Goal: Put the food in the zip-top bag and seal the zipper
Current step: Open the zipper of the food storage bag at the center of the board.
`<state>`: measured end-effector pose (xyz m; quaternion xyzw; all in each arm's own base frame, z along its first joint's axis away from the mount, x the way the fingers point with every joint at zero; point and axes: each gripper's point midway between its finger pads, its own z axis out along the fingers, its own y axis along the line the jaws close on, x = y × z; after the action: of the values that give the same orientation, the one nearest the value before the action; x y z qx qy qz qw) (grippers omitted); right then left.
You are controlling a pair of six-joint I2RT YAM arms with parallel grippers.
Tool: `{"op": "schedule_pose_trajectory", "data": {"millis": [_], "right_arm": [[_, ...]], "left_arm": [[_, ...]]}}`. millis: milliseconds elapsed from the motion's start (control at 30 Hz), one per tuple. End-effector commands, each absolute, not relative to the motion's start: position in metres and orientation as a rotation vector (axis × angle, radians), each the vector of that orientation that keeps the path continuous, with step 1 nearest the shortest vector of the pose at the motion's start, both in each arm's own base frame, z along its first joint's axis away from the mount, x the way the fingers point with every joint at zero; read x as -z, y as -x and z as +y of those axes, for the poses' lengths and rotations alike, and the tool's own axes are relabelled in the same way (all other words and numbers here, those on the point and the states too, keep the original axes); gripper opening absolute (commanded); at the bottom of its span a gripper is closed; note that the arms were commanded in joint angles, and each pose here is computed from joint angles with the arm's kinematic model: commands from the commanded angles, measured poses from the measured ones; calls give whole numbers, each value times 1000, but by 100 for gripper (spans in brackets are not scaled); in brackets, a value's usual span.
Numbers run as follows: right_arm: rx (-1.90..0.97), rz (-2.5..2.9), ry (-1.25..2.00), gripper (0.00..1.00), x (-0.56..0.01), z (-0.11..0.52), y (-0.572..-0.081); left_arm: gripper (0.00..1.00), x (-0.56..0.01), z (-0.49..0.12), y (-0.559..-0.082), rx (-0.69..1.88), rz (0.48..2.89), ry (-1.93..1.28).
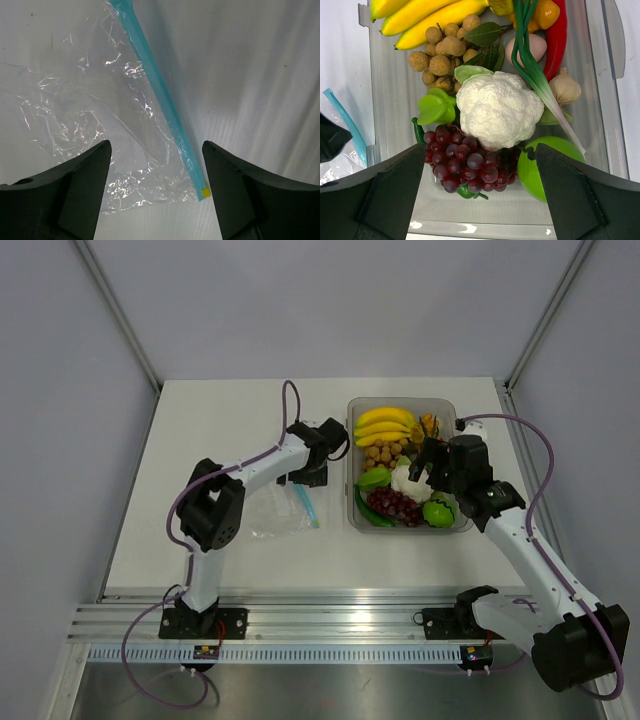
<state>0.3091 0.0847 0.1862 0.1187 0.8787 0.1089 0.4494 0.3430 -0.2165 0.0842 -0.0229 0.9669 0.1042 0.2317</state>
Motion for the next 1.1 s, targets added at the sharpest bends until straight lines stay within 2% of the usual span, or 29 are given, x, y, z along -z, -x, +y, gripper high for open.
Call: {"op": "schedule_pose_trajectory", "data": {"millis": [0, 367, 533, 700, 800, 833, 933, 967, 1067], "right_arm": [[-282, 2149, -272, 99, -194, 85, -307], [-285, 2161, -269, 99, -189, 87, -307], [-287, 2164, -274, 100, -187, 87, -307], [-291, 2169, -275, 99, -186, 88, -308], [-288, 2174, -274, 99, -185, 88, -308], [-289, 2176, -273, 99, -184, 88, -308], [-283, 2175, -277, 100, -184, 87, -308], [-279, 2175, -279, 99, -183, 86, -308], [-280, 2180, -277, 100, -182, 87, -308]], "left_arm": [[78, -85, -202, -356, -436, 2575, 163], [71, -59, -201, -354, -514, 2590, 117], [83, -57, -207, -352, -465, 2589, 92], [84, -48, -208, -351, -461, 2605, 84], [78, -39, -207, -349, -479, 2621, 79], [71, -37, -207, -348, -484, 2625, 77], [61, -34, -204, -344, -493, 2633, 82], [54, -34, -204, -344, -491, 2632, 81], [49, -33, -203, -343, -495, 2636, 64]]}}
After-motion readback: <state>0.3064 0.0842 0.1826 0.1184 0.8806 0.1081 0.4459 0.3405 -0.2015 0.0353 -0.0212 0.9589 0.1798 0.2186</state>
